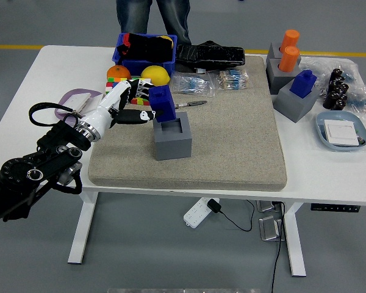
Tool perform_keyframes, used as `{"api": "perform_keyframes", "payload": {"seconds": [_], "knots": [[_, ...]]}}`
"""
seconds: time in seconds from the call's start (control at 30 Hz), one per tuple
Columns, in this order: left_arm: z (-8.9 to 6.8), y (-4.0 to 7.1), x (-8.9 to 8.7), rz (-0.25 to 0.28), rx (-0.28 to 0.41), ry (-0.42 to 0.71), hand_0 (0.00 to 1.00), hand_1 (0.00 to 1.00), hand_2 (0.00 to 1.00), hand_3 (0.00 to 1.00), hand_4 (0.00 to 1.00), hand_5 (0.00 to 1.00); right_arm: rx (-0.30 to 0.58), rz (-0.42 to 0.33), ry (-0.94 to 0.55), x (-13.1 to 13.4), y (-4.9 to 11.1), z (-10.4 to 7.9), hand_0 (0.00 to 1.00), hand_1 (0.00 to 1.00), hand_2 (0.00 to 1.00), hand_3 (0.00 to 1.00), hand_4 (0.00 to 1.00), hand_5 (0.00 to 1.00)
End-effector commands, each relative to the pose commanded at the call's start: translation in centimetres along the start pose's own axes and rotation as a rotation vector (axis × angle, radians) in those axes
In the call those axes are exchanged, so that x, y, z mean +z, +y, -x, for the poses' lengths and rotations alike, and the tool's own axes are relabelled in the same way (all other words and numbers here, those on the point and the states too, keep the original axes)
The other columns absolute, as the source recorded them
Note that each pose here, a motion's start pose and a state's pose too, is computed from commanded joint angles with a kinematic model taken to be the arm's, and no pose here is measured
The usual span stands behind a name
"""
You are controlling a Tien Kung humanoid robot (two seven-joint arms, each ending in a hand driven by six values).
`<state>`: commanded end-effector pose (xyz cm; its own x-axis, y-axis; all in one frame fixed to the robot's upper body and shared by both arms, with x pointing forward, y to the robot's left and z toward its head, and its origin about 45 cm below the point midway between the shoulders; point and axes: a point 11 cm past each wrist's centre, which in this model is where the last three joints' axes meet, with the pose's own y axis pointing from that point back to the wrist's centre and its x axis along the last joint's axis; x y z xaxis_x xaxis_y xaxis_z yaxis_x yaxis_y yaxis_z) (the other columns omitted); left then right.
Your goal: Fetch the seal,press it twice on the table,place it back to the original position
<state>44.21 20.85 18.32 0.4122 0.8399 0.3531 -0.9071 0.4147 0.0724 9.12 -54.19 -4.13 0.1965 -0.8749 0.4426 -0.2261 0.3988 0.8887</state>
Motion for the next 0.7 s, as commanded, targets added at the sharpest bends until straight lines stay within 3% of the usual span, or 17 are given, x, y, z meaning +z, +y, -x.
{"api": "perform_keyframes", "payload": {"seconds": [0.23,0.7], "knots": [[1.2,-0.1,-0.6,-0.023,-0.04,-0.031,0.836,0.564,0.504,0.589,0.732,0.002,-0.002,-0.001,0.001,-0.1,0.0,0.1,0.78,0.665,0.67,0.679,0.817,0.582],[1.2,-0.3,-1.2,-0.041,-0.03,-0.052,0.836,0.564,0.505,0.589,0.732,0.002,-0.002,-0.005,-0.002,-0.3,0.0,0.1,0.78,0.664,0.67,0.679,0.817,0.582]]}}
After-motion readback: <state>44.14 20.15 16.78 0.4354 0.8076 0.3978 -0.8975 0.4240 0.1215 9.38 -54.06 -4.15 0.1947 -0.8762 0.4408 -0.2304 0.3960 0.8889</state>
